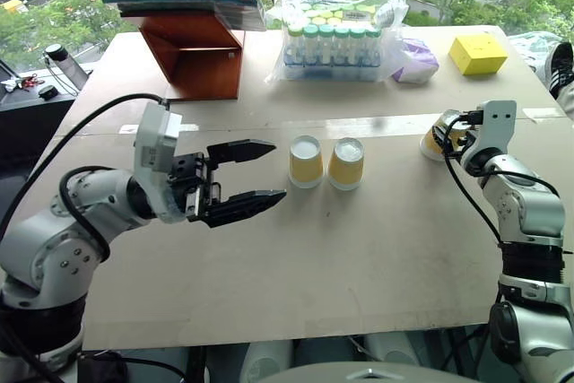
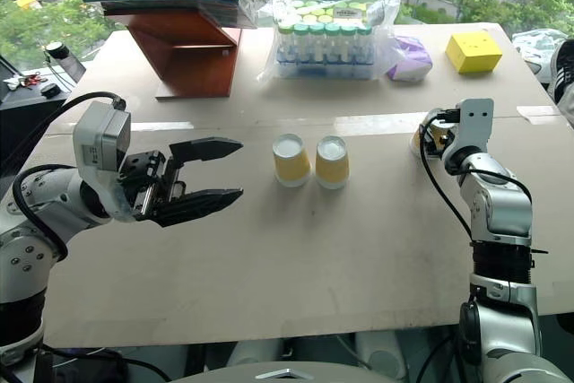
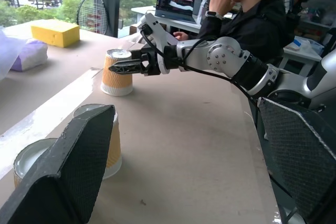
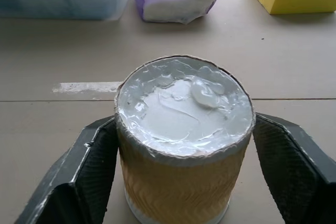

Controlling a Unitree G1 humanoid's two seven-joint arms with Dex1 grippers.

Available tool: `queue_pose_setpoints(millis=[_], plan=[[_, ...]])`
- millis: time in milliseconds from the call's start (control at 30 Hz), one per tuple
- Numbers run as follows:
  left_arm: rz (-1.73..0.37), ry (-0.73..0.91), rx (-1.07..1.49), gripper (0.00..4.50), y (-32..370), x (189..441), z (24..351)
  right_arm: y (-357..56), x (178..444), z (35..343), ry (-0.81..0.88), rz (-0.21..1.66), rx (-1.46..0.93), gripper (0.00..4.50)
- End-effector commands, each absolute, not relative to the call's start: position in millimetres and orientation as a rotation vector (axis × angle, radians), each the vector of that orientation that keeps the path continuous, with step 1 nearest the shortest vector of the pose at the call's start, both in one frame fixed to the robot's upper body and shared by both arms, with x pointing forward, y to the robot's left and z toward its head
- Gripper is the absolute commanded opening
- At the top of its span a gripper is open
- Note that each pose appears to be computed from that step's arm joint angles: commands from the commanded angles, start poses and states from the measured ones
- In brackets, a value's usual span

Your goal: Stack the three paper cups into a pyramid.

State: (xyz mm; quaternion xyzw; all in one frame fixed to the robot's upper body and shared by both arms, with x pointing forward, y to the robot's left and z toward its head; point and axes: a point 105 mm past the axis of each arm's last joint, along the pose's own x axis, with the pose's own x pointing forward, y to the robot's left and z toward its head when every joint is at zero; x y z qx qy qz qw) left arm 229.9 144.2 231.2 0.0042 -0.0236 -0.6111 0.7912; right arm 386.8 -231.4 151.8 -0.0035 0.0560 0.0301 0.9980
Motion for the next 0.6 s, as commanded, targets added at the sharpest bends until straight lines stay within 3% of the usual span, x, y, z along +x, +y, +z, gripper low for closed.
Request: queue_pose_setpoints(millis=[33, 267, 400, 600], plan=[[-1.312, -0.094, 0.030, 4.50, 143.3, 226.1, 238.4, -236.6, 386.4, 173.2, 0.031, 0.062, -0.045, 2.22], [-1.258, -0.094, -0.008, 4.50, 152.0, 234.5, 235.8, -208.2, 374.9, 208.9, -0.079, 0.218, -0.120, 2.22], [-1.236, -0.051, -0.006, 4.50, 161.8, 235.5, 222.5, -139.3, 350.6, 249.3, -0.170, 0.537, -0.091, 2.22], [-1.200, 0.017, 0.000, 4.50, 179.4, 235.7, 200.2, -51.0, 313.4, 268.6, -0.152, 0.935, -0.129, 2.22]])
